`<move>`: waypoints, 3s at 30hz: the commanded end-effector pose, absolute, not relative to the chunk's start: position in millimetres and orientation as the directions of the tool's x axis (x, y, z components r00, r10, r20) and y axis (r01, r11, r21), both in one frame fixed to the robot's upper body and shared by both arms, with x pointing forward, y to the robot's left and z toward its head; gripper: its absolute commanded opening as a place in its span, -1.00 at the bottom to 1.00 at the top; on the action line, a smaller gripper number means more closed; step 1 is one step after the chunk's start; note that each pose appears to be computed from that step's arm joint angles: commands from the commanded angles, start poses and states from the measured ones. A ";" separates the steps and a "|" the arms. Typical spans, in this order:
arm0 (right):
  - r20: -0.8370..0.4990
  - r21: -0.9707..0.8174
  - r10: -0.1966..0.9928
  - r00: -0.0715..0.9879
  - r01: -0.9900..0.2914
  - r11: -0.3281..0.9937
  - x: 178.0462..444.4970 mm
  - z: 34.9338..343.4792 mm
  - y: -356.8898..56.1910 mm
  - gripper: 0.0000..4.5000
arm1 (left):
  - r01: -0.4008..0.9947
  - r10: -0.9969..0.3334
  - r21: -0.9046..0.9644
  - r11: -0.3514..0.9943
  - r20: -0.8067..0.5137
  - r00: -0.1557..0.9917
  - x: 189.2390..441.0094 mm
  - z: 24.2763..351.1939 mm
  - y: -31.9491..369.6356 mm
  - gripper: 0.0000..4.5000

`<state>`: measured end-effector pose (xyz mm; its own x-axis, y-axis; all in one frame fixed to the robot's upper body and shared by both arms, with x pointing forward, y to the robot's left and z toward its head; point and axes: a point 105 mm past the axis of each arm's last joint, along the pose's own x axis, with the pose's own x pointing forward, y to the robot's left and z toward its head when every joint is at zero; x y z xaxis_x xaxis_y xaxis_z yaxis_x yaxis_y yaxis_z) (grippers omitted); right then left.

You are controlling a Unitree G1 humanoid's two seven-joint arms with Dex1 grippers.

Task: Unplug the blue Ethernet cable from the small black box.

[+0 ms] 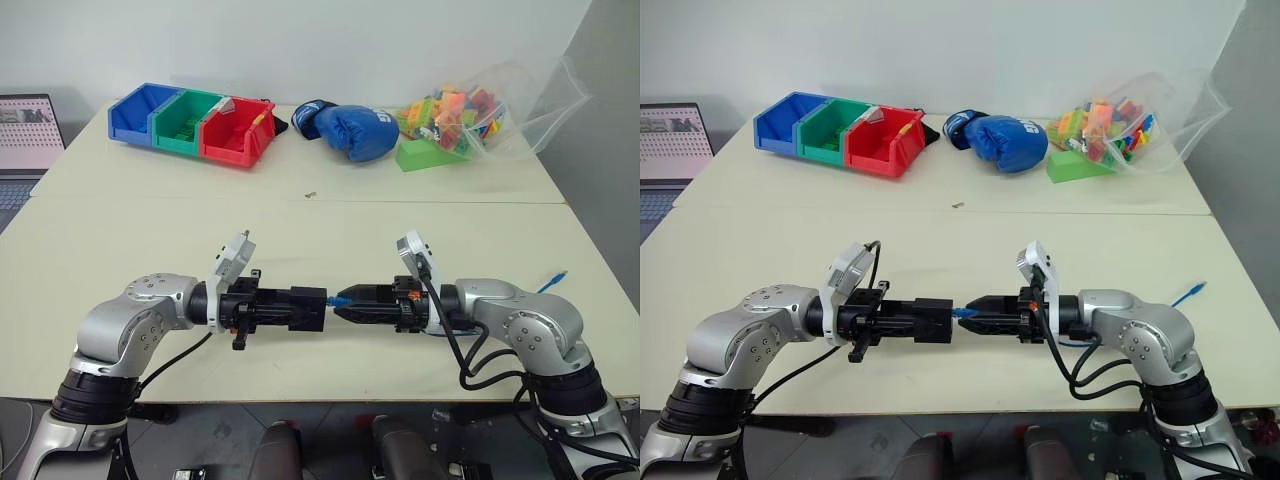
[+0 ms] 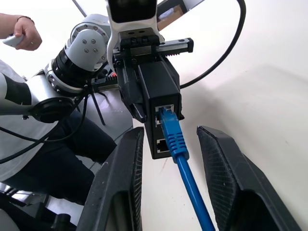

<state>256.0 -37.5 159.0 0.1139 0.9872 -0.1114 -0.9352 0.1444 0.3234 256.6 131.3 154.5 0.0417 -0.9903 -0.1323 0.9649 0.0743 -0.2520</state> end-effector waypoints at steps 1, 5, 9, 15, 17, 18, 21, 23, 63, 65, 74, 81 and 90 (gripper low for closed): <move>-0.078 0.284 0.992 0.100 -0.951 0.119 251.4 170.5 -32.4 -0.18 | 0.974 -0.994 -0.224 0.041 -0.107 0.017 253.3 162.3 128.0 -0.65; -0.075 0.282 0.992 0.104 -0.952 0.121 252.3 171.0 -29.7 -0.18 | 0.974 -0.994 -0.225 0.041 -0.106 0.018 253.1 161.9 127.2 -0.65; -0.082 0.275 0.991 0.104 -0.954 0.123 252.9 170.7 -28.3 -0.18 | 0.974 -0.994 -0.224 0.042 -0.104 0.020 253.3 161.8 126.5 -0.65; -0.089 0.270 0.990 0.105 -0.955 0.125 253.4 170.2 -27.5 -0.18 | 0.974 -0.994 -0.224 0.044 -0.103 0.022 253.3 161.4 126.4 -0.65; -0.089 0.272 0.990 0.105 -0.954 0.126 253.5 170.2 -27.9 -0.18 | 0.974 -0.994 -0.223 0.044 -0.103 0.021 253.1 161.1 126.1 -0.65; -0.090 0.272 0.991 0.104 -0.954 0.125 253.4 170.3 -28.2 -0.26 | 0.974 -0.994 -0.224 0.043 -0.104 0.021 252.9 160.9 125.9 -0.65; -0.086 0.276 0.991 0.099 -0.954 0.119 253.1 171.1 -29.1 -0.46 | 0.974 -0.994 -0.224 0.044 -0.104 0.021 253.0 160.5 126.2 -0.65; -0.086 0.278 0.992 0.092 -0.954 0.113 252.4 171.5 -29.7 -0.65 | 0.974 -0.994 -0.224 0.045 -0.105 0.022 253.2 160.2 126.9 -0.65; -0.100 -0.259 0.291 0.951 -0.308 0.916 420.3 130.5 -131.4 -0.98 | 0.919 -0.939 -0.195 0.341 -0.124 0.322 273.9 152.0 156.1 -0.65; -0.089 -0.231 0.333 0.939 -0.344 0.910 417.6 133.9 -127.8 -0.63 | 0.905 -0.923 -0.182 0.383 -0.117 0.367 281.3 152.9 156.7 -0.65; -0.032 -0.240 0.747 0.664 -0.730 0.639 344.3 193.3 -78.2 0.35 | 0.547 -0.553 0.092 0.832 0.057 0.831 371.4 170.7 191.0 -0.65; -0.059 -0.186 0.865 0.499 -0.856 0.482 311.8 215.4 -34.8 0.54 | 0.338 -0.354 0.123 0.933 0.145 0.924 406.1 157.3 208.0 -0.65; -0.106 -0.187 0.851 0.515 -0.850 0.492 316.7 214.0 -28.6 0.55 | 0.277 -0.283 0.069 0.958 0.111 0.953 418.1 123.0 210.0 -0.50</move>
